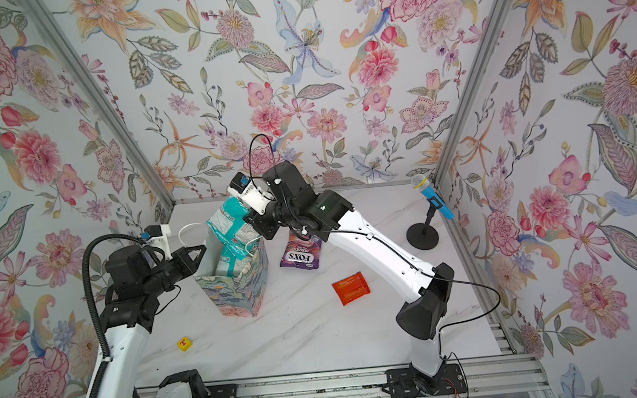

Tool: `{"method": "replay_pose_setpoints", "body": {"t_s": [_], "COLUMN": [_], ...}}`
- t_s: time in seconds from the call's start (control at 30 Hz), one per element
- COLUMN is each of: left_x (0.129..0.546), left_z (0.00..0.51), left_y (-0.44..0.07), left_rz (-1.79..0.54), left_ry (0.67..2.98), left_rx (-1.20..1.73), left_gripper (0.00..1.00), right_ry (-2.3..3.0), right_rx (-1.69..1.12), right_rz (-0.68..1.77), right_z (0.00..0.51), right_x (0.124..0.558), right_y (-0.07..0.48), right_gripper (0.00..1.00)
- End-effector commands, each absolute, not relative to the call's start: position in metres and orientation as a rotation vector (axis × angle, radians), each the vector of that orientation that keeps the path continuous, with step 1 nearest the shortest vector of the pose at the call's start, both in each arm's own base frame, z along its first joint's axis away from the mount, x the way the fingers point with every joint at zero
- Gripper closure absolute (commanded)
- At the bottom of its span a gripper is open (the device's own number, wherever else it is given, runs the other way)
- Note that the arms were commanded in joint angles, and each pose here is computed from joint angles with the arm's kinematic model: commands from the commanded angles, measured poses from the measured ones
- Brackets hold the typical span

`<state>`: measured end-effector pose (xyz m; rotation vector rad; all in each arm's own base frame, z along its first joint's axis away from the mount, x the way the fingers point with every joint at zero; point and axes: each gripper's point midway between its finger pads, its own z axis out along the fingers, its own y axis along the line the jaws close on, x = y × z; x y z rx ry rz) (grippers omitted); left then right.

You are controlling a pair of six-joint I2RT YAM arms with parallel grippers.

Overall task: Place the snacks into the paper bag
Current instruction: 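Lift the teal packet and carry it above the paper bag with the right gripper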

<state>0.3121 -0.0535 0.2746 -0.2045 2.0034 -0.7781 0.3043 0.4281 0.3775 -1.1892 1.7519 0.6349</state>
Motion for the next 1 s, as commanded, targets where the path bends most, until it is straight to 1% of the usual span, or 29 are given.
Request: {"method": "replay_pose_setpoints", "body": {"t_s": [0.0, 0.97], "left_x": [0.309, 0.309], "left_z": [0.295, 0.297], "left_y": [-0.059, -0.059], "left_rz": [-0.800, -0.801], "left_ry": [1.941, 1.938], "left_rx": [-0.141, -0.141], "left_gripper": [0.95, 0.95], "right_ry": [1.699, 1.679], "right_rx": [-1.226, -1.553], "right_rz": [0.646, 0.668], "right_z": [0.388, 0.345], "right_x": [0.296, 0.254], "right_y": [0.430, 0.451], "right_gripper": [1.00, 1.00]}}
